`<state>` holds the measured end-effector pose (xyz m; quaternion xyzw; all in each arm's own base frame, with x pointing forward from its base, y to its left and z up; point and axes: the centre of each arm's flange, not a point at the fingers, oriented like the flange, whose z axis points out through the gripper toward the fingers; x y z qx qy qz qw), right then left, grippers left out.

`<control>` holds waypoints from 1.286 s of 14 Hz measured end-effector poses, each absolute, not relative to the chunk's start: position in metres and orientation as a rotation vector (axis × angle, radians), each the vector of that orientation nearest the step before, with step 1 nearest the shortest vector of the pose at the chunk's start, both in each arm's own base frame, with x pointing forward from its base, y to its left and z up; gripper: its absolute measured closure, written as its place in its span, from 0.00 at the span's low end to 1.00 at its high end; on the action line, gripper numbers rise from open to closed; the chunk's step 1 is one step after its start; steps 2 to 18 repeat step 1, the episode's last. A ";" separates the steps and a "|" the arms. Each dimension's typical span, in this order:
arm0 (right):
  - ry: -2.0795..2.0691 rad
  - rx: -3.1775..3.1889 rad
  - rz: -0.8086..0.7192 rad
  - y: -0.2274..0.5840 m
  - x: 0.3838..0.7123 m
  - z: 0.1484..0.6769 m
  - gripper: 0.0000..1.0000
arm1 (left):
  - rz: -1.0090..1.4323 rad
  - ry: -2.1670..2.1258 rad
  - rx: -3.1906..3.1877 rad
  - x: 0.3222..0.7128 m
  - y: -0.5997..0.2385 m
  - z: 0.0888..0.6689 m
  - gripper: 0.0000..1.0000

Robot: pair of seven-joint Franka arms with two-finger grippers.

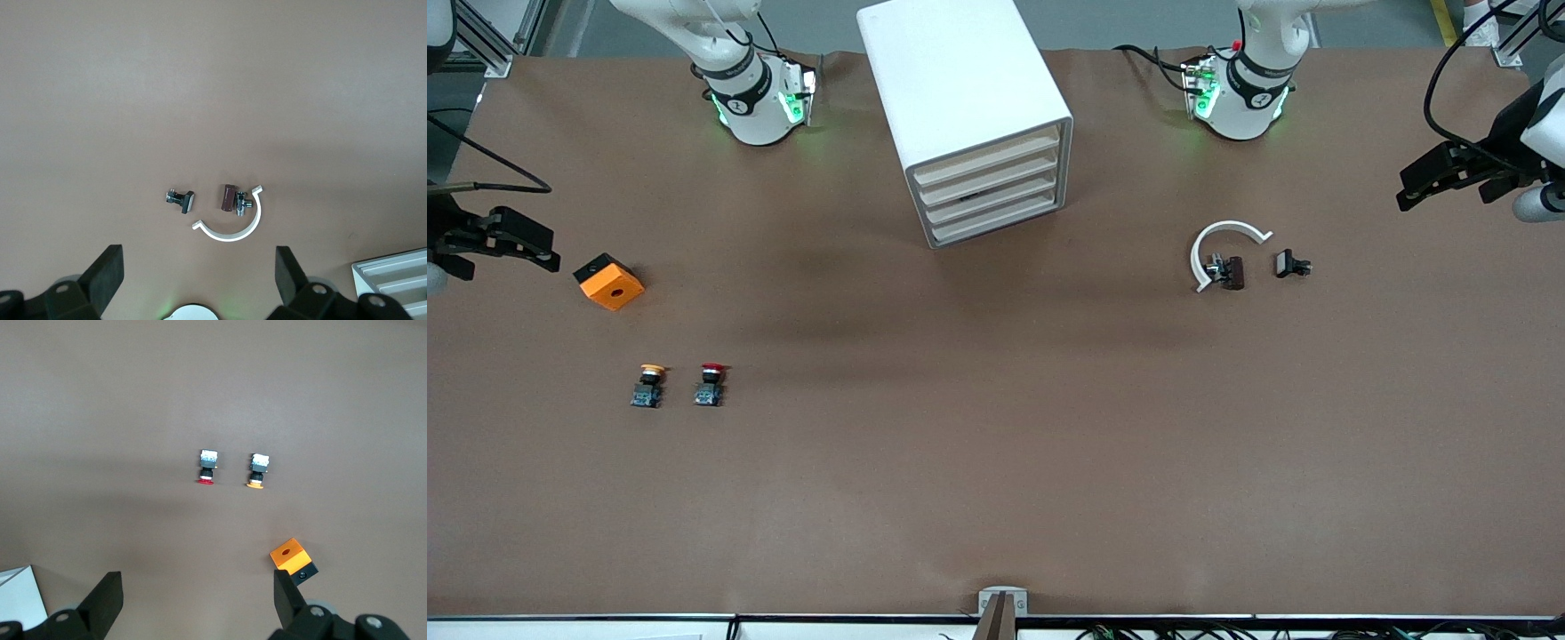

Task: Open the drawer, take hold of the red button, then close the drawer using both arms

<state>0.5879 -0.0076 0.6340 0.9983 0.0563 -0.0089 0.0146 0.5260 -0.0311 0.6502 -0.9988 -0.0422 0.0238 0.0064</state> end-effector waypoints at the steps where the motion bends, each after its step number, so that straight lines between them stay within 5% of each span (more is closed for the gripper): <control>1: 0.177 3.107 -0.018 -0.007 0.589 0.635 0.00 | 0.074 -0.132 -3.125 0.526 -0.031 0.650 0.00; 18: 0.177 3.107 -0.018 -0.007 0.589 0.635 0.00 | 0.074 -0.132 -3.125 0.526 -0.031 0.650 0.00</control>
